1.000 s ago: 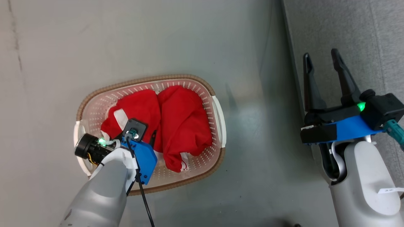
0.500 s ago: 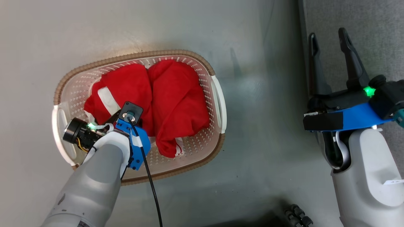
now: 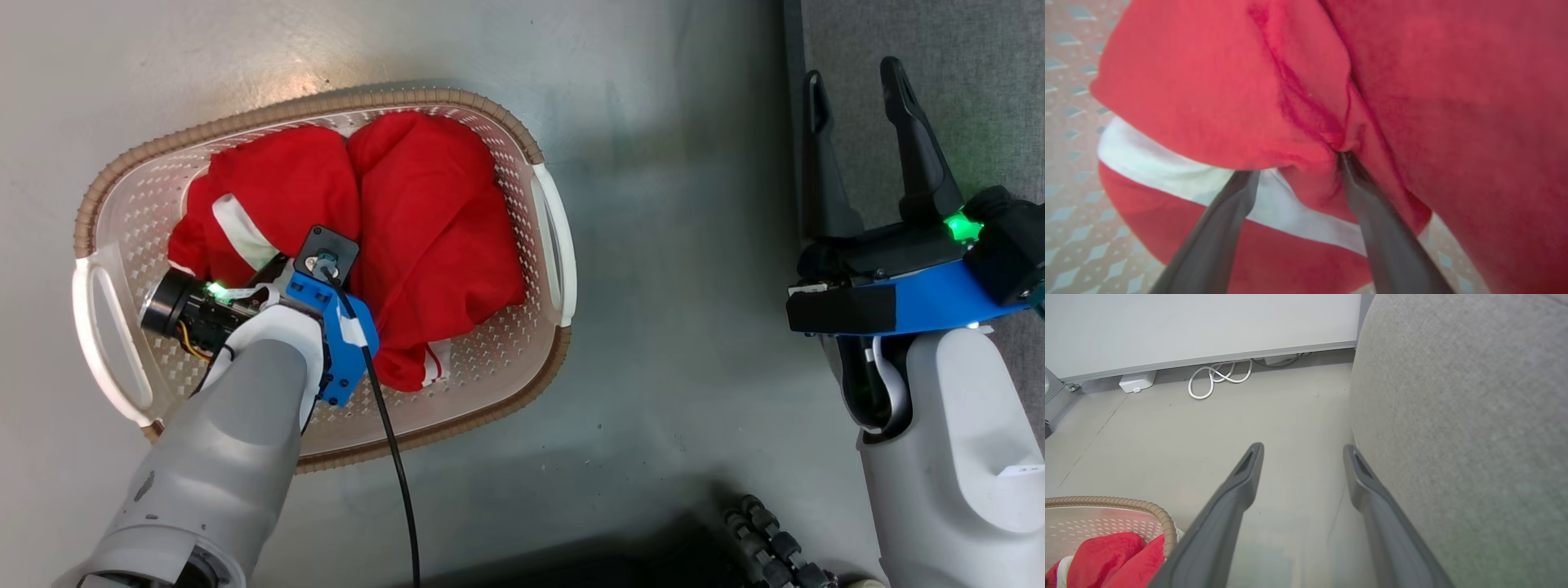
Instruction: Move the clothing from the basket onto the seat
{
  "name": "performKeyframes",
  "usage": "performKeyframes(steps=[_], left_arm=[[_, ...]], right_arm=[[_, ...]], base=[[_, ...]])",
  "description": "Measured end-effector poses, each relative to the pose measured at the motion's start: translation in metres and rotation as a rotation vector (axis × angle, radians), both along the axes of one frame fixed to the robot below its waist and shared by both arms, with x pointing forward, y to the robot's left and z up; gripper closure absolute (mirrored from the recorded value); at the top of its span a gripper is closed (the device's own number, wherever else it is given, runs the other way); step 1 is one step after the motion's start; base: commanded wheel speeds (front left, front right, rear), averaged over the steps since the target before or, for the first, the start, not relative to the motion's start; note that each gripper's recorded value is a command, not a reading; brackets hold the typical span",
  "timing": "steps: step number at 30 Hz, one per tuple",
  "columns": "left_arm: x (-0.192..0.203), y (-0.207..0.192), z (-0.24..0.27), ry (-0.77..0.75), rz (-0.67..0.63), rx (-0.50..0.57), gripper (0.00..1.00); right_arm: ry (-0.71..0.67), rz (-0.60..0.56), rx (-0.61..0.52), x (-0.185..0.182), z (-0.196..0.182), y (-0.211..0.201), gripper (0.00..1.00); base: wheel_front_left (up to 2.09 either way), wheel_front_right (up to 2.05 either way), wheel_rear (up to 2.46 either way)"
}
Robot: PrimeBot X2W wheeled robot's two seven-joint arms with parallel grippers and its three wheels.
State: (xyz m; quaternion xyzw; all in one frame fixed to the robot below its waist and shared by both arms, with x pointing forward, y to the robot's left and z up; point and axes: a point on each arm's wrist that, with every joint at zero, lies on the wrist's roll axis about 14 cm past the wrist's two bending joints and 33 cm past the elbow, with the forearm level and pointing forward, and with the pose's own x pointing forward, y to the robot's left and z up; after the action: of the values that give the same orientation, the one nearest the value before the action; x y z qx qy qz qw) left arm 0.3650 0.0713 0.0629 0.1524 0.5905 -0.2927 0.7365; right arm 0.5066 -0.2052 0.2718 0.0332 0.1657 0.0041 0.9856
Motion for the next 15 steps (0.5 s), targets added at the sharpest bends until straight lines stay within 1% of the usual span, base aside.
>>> performKeyframes(steps=[2,3,4,5,15], left_arm=[[0.0002,0.0016,-0.002,0.009,-0.011,0.017,0.0],[0.0007,0.0028,-0.0026,0.014,-0.015,0.024,0.18],[0.0014,0.0038,-0.0031,0.014,-0.021,0.03,0.93],[0.0016,0.0042,-0.0033,0.016,-0.025,0.033,1.0],[0.0086,0.0059,0.0051,-0.002,-0.01,0.015,1.0]], right_arm=[[0.002,-0.002,-0.001,-0.0003,-0.0011,-0.0007,0.0],[0.001,-0.002,0.0,0.0,-0.0009,-0.0008,0.0],[0.0,-0.003,0.0,0.0004,-0.0008,-0.0009,0.0],[-0.001,-0.004,0.002,0.0007,-0.0005,-0.0011,0.0],[-0.018,-0.005,0.007,0.0046,0.0068,0.0001,0.0]], base=[[0.0,0.0,0.0],[0.0,0.0,0.0],[0.0,0.0,0.0],[0.0,0.0,0.0],[0.0,0.0,0.0]])
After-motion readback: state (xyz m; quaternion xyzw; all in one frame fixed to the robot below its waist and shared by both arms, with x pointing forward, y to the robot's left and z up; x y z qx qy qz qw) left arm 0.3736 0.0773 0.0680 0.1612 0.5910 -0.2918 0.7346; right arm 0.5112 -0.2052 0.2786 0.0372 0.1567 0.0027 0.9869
